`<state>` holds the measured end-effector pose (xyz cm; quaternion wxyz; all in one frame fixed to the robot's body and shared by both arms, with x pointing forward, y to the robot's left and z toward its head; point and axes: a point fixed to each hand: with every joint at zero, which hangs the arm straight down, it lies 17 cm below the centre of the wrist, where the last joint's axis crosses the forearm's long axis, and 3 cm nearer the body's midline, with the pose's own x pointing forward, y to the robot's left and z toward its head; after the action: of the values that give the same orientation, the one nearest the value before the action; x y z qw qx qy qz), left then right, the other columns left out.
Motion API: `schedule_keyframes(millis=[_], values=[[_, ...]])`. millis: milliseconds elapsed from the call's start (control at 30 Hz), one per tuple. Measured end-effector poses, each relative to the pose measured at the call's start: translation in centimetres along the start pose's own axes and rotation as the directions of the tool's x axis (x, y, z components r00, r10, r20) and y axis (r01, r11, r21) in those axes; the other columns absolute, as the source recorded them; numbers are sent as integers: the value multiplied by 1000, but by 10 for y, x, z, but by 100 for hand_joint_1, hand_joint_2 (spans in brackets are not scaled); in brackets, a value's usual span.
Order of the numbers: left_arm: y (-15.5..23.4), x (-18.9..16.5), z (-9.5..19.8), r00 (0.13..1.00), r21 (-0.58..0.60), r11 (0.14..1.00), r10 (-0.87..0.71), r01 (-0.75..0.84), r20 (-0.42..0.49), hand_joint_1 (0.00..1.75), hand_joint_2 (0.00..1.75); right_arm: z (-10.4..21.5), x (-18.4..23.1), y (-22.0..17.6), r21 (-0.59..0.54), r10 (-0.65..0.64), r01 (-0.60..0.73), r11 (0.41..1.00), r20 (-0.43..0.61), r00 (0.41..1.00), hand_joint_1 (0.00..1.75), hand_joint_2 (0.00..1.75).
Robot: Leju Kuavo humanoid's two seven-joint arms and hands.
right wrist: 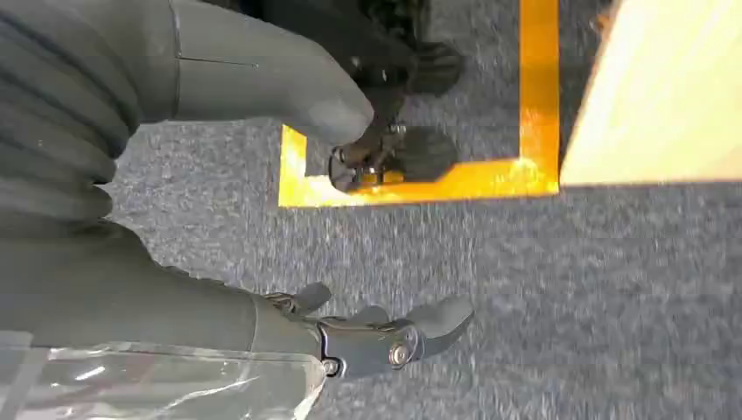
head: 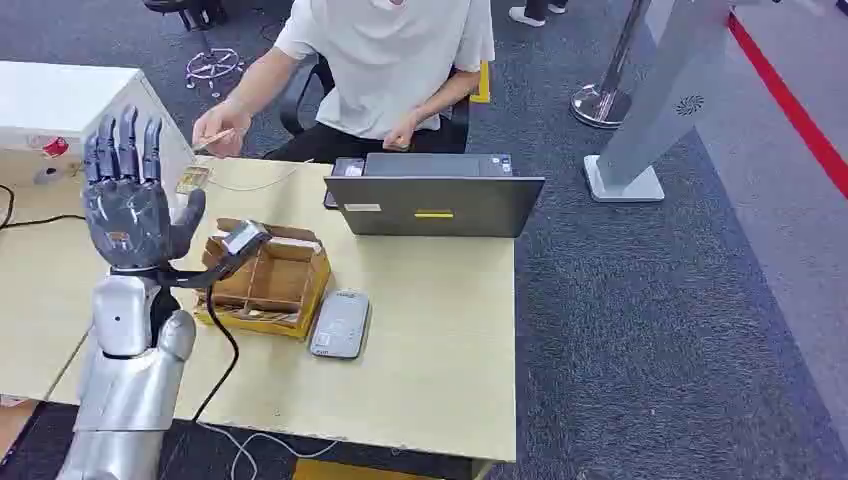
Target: Pass the card to the sensor for recognition and then transmit it.
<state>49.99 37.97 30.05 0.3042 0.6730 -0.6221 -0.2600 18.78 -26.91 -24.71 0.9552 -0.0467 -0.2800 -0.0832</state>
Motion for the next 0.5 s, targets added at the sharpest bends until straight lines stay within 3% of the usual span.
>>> schedule_keyframes(millis=[300,333,500], values=[[-57,8,-15,1000,-154,988,-18,15,-16,0,175,1,-3,-2,-3,-1,1,1000,-4,1000,0,175],[-61,11,-13,1000,-164,986,-15,14,-10,175,175,1,-3,-3,-5,-1,1,1000,-4,1000,0,175],[-81,22,-3,1000,-247,969,6,-5,4,175,175,1,-5,-7,-12,-1,1,1000,-5,1000,0,175]])
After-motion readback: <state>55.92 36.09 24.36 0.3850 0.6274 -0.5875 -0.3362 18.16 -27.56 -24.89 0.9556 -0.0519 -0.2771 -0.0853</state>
